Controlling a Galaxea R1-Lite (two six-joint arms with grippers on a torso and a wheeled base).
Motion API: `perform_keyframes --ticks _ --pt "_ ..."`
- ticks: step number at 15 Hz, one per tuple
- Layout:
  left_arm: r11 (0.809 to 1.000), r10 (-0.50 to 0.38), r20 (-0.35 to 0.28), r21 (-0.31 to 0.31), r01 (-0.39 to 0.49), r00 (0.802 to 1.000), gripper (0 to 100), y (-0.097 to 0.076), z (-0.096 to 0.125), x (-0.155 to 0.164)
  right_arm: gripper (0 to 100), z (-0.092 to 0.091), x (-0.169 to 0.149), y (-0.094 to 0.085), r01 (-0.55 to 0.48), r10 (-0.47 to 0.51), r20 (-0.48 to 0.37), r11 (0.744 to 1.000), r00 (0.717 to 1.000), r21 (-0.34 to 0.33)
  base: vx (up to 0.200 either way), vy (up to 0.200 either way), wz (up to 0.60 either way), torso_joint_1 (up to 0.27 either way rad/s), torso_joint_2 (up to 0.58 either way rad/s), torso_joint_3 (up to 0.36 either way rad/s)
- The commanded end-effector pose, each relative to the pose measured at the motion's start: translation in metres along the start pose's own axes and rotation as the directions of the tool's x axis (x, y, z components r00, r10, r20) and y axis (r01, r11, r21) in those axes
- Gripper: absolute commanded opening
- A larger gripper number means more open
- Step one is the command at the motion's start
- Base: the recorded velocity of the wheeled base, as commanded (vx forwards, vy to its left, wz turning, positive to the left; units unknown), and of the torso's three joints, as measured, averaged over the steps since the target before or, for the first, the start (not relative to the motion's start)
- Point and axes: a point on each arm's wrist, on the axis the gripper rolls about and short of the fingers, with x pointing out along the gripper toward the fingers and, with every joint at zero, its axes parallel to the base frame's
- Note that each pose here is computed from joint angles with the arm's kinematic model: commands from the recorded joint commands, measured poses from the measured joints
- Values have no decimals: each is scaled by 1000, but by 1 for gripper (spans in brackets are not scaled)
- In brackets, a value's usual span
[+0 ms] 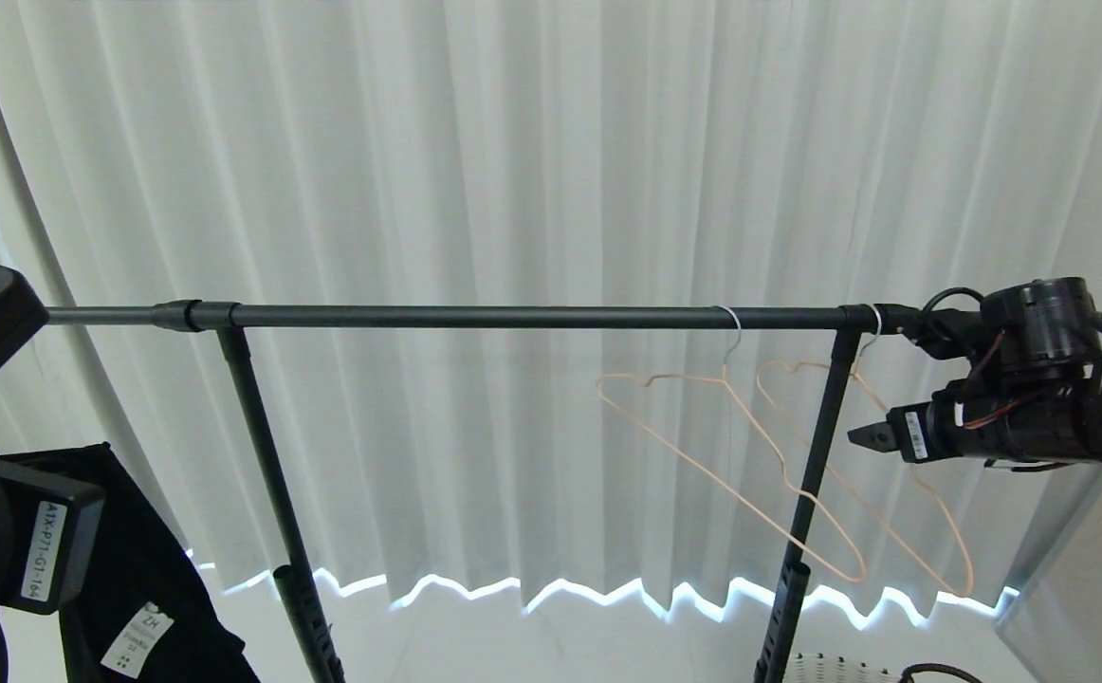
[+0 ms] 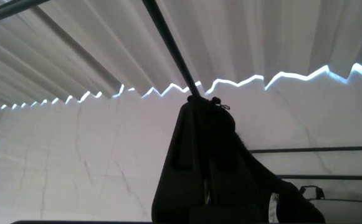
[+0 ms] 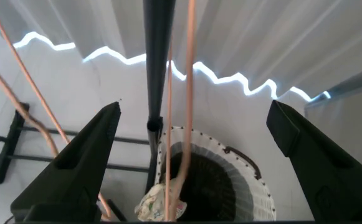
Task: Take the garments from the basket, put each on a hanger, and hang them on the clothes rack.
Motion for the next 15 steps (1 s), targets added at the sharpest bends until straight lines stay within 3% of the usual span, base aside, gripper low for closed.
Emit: perform_keyframes --ticks 1,9,10,15 --pt "1000 1 -2 1 -1 1000 0 0 0 0 100 -2 28 1 0 0 -50 1000 999 -3 0 0 0 0 0 0" --pt "1000 12 -21 4 -12 1000 0 -1 -3 4 100 -13 44 1 2 0 -121 1000 993 14 0 0 0 0 0 0" --pt "1000 10 -22 5 -10 1000 0 -1 -3 4 0 -11 44 2 2 3 -114 999 993 36 0 0 0 0 0 0" --pt "1000 10 -22 5 -10 1000 0 -1 -2 4 0 -8 42 1 5 0 -101 999 995 42 0 0 0 0 0 0"
